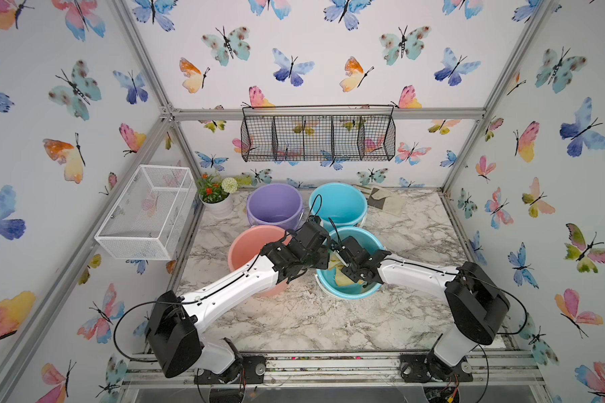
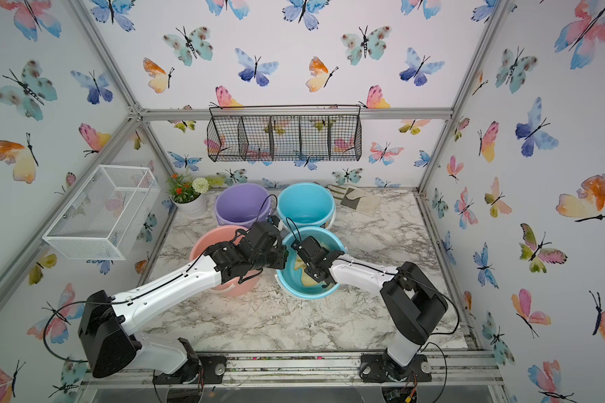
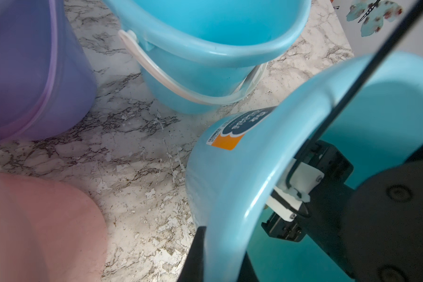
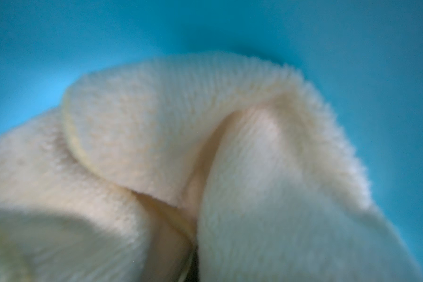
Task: Wipe the inside of the bucket with a cloth
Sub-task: Wipe the dirt from the inside of the bucket.
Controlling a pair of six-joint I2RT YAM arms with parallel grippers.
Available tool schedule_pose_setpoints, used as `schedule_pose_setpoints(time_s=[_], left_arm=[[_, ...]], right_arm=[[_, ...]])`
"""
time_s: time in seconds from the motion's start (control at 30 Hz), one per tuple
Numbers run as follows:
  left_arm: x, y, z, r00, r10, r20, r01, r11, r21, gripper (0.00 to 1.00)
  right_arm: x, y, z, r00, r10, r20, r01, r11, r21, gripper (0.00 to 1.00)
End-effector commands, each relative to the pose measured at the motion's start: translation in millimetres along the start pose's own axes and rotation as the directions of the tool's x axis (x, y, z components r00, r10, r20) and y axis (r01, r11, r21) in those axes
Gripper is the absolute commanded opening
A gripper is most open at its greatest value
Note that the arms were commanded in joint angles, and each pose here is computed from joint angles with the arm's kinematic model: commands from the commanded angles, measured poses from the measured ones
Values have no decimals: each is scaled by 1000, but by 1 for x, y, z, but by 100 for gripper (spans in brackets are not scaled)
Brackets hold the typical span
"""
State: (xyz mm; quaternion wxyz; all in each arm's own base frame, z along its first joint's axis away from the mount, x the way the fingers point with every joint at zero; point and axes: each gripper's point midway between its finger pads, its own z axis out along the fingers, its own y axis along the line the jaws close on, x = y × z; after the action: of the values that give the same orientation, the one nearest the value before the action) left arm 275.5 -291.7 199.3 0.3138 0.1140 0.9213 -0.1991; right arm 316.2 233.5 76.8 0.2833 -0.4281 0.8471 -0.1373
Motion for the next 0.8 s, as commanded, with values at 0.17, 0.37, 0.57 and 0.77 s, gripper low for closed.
schedule_pose_setpoints(time_s=[0.17,0.37,0.57,0.77], left_arm=[[6,-4,-21,998,59,32,-60,998,14,0],[3,-5,-24,996,59,71,-62,997,38,0],[10,-9,-14,998,62,32,-64,997,47,0],[14,-16,-6,999,52,2,-52,995,80,0]], right_arm=[[46,34,-19,943,116,-312,-180,966,-184,2],[68,79,-36,879,136,-457,-324,874,-362,2],[27,123,-65,921,181,-345,-377,640,-670,2],[-22,127,-74,937,307,-164,-315,546,-777,2]])
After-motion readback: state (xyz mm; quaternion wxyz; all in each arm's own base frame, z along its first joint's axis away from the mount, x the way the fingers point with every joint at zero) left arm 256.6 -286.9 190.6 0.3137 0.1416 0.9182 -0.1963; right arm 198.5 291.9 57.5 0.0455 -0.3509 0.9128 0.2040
